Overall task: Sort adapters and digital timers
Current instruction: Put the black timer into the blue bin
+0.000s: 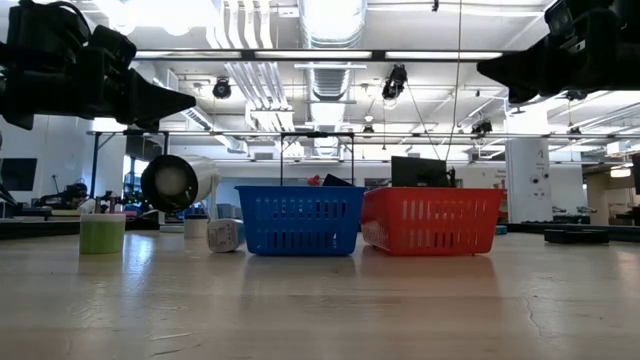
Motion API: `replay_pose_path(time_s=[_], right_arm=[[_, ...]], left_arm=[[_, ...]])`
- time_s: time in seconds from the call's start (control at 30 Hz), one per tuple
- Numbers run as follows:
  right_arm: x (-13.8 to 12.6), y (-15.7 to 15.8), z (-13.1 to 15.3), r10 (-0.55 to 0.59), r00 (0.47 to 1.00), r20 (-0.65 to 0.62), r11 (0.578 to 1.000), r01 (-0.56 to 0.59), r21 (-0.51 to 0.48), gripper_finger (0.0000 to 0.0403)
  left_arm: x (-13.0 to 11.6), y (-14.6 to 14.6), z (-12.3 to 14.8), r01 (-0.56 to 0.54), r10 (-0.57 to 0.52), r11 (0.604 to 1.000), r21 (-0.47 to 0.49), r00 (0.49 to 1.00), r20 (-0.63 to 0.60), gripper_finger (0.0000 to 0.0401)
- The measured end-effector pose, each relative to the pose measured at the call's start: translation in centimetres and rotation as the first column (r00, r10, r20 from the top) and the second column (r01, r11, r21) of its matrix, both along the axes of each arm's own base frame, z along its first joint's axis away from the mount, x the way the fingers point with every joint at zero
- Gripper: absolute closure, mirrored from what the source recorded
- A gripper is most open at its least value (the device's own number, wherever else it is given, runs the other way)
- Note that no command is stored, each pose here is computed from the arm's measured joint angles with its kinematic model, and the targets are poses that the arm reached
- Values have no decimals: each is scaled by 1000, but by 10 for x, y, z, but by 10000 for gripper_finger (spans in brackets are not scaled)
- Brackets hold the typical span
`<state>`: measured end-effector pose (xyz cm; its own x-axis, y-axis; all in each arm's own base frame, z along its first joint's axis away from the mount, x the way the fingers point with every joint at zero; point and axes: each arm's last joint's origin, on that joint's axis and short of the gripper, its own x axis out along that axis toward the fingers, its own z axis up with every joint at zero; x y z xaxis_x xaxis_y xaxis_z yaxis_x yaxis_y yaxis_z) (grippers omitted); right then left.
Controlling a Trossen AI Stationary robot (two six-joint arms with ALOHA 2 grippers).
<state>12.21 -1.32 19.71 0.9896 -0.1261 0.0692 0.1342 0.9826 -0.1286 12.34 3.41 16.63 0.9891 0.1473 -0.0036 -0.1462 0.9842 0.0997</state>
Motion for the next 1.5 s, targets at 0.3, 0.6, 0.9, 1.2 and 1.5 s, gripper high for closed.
replay_pose_path(time_s=[0.3,0.6,0.9,1.2,1.5], right_arm=[[0,0,0,1,1000,1,1000,-1,9,394],[0,0,0,2,1000,-1,1000,-2,19,394],[0,0,0,2,1000,-1,1000,-2,20,394],[1,-1,8,-20,999,-37,990,25,140,394],[19,-7,49,-147,917,-372,966,214,145,394]], left_arm=[[5,-1,26,27,-54,991,-129,977,-206,398],[8,-18,94,12,-151,957,-290,874,-462,398],[27,-28,127,-12,-109,978,-208,821,-561,395],[42,-28,128,103,-110,994,-44,961,-253,393],[48,-25,62,99,-98,993,56,995,-24,392]])
